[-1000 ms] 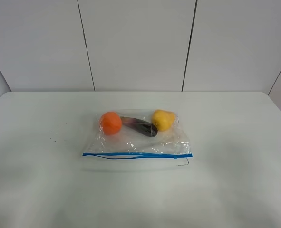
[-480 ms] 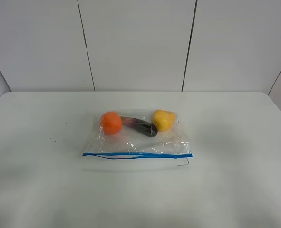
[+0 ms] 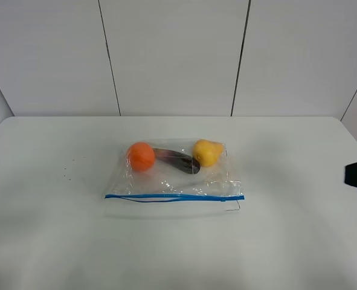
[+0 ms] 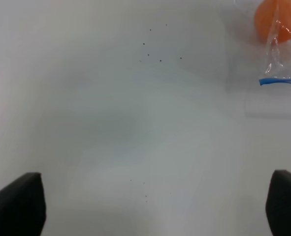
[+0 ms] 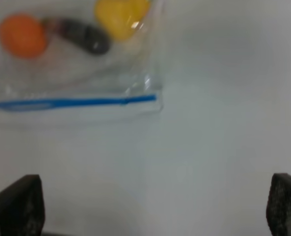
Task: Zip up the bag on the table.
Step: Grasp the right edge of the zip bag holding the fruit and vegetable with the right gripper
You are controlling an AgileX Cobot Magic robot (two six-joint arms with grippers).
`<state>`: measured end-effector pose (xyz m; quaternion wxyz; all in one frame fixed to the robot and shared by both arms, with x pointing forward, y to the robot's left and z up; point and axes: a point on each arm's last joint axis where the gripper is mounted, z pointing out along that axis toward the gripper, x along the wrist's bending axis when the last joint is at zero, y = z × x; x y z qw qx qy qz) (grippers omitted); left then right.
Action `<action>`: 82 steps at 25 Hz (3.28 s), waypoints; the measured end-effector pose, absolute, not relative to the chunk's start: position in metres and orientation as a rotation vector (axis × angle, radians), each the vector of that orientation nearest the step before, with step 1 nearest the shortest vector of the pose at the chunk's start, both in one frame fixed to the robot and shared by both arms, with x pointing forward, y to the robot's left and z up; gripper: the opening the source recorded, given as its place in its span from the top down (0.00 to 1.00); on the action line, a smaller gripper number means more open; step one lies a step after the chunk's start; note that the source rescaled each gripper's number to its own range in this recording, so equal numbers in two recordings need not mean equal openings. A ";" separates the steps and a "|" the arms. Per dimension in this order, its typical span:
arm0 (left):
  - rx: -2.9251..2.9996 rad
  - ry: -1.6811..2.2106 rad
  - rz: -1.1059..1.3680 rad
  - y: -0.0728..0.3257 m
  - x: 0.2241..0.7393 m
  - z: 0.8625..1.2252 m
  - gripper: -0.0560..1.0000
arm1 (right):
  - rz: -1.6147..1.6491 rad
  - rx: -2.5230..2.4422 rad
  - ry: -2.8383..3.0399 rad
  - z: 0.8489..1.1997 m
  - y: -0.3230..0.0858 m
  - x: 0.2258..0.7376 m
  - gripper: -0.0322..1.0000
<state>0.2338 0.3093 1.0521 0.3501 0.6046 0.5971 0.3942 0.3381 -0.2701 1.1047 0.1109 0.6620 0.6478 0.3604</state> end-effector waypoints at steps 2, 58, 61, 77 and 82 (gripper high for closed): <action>1.566 1.547 1.021 0.309 0.234 1.052 0.00 | 1.069 1.956 1.983 1.099 -0.266 0.356 0.00; 1.566 1.547 1.021 0.309 0.234 1.052 0.00 | 1.596 2.394 2.244 0.875 -0.302 0.546 0.00; 1.566 1.547 1.021 0.309 0.234 1.052 0.00 | 1.599 2.385 2.268 0.871 -0.295 0.552 0.00; 1.566 1.547 1.021 0.309 0.234 1.052 0.00 | 1.657 2.308 2.377 0.868 -0.244 0.577 0.00; 1.566 1.547 1.021 0.309 0.234 1.052 0.00 | 1.661 2.323 2.371 0.868 -0.244 0.577 0.05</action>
